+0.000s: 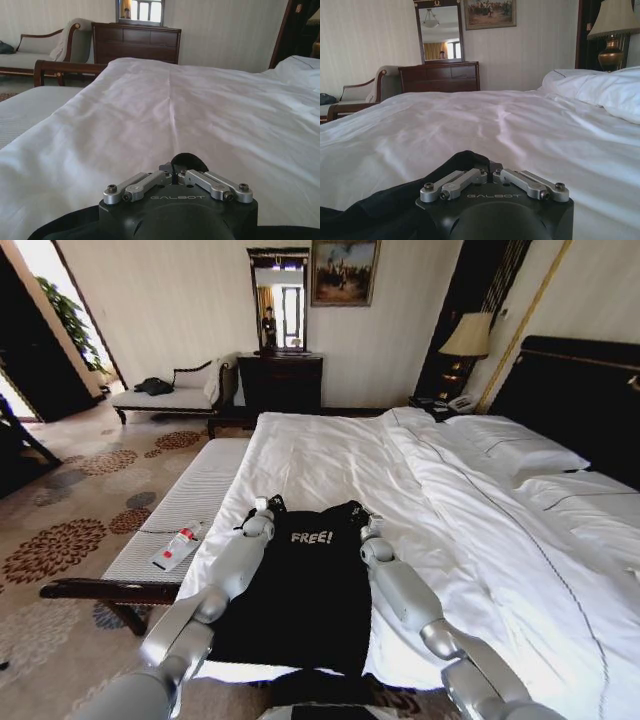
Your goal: Fold the clothes on the bed.
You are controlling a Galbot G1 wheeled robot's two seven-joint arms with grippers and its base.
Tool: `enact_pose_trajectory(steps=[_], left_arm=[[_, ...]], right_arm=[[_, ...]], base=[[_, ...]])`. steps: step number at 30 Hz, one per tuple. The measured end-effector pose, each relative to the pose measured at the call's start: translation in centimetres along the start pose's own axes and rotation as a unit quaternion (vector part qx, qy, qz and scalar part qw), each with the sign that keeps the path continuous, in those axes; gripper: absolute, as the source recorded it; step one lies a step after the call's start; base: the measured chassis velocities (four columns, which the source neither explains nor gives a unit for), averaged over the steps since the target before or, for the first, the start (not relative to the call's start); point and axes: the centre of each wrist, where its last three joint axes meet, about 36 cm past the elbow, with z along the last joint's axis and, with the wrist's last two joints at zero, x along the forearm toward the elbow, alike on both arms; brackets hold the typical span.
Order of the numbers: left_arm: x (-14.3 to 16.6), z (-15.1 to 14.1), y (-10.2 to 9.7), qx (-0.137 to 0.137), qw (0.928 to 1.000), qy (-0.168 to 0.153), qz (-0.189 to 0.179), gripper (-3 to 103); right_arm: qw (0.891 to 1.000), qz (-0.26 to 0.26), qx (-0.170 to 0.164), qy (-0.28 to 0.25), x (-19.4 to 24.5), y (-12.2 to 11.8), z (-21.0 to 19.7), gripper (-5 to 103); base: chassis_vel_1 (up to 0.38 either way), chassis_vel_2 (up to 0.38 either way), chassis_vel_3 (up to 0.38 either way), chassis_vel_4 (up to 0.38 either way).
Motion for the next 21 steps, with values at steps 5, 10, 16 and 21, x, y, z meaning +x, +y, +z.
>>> enact_pose_trajectory(steps=[5,10,16,21], left_arm=[[-0.3,0.2,0.1,0.006,0.9998,0.017,-0.012,1],[-0.4,0.4,1.3,0.015,0.9988,0.03,-0.035,1],[-0.2,0.9,2.2,0.016,0.9984,0.034,-0.042,1],[0.0,1.1,2.3,0.016,0.9984,0.035,-0.042,1]], right_arm=[[1.0,0.016,0.001,0.025,-0.1,0.6,0.7,0],[0.998,0.038,-0.002,0.041,0.0,0.4,0.9,0],[0.998,0.04,0.001,0.043,0.4,-0.1,1.2,0],[0.998,0.043,0.002,0.048,0.6,0.0,1.5,0]], base=[[0.0,0.0,0.0,0.0],[0.0,0.0,0.0,0.0],[0.0,0.0,0.0,0.0],[0.0,0.0,0.0,0.0]])
